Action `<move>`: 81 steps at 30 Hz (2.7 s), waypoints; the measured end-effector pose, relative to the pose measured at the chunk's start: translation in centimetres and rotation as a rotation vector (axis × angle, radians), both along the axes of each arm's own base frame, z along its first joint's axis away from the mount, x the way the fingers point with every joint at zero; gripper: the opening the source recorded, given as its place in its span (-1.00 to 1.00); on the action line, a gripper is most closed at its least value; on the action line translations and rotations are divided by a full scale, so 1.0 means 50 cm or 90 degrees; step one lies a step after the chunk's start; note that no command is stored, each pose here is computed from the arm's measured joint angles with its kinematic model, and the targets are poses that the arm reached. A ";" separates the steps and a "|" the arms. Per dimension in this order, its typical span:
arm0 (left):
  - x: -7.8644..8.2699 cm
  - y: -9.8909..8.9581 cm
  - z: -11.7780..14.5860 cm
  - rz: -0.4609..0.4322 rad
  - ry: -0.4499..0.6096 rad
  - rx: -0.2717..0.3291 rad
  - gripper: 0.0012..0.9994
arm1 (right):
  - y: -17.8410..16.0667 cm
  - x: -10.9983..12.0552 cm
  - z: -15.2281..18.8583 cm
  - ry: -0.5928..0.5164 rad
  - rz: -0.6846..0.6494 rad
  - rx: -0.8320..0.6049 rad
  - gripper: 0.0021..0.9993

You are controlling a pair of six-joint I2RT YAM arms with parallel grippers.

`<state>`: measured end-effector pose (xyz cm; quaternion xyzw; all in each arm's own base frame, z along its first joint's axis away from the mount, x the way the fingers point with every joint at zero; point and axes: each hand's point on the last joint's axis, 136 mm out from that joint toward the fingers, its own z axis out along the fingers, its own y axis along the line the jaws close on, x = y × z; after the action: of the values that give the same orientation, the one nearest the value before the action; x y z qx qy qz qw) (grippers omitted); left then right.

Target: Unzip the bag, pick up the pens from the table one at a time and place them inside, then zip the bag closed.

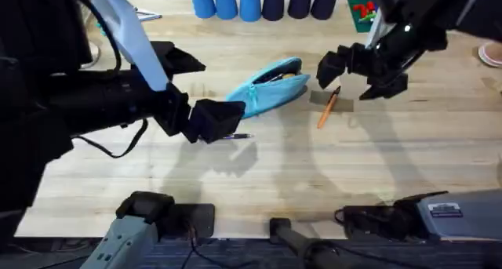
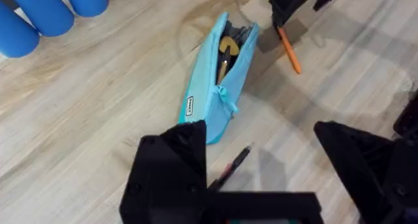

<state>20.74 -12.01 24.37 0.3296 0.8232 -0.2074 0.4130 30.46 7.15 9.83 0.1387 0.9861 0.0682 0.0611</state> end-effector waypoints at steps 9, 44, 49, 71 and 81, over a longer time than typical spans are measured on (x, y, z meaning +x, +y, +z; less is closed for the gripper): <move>0.000 0.000 0.000 0.000 0.000 0.000 0.99 | 0.023 -0.023 -0.038 0.026 -0.069 0.017 0.99; 0.000 0.000 0.000 0.000 0.000 0.000 0.99 | 0.051 -0.056 -0.127 0.066 -0.225 -0.044 -0.80; 0.000 0.000 0.000 0.000 0.000 0.000 0.99 | 0.054 -0.055 -0.126 0.065 -0.226 -0.038 -0.93; 0.000 0.000 0.000 0.000 0.000 0.000 0.99 | 0.053 0.164 0.103 -0.192 0.081 -0.015 -0.94; 0.000 0.000 0.000 0.000 0.000 0.000 0.99 | 0.110 0.226 0.204 -0.366 0.462 -0.067 -0.94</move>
<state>20.74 -12.00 24.36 0.3296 0.8233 -0.2074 0.4129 41.74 12.65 20.03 -0.2431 0.9161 0.0708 0.3110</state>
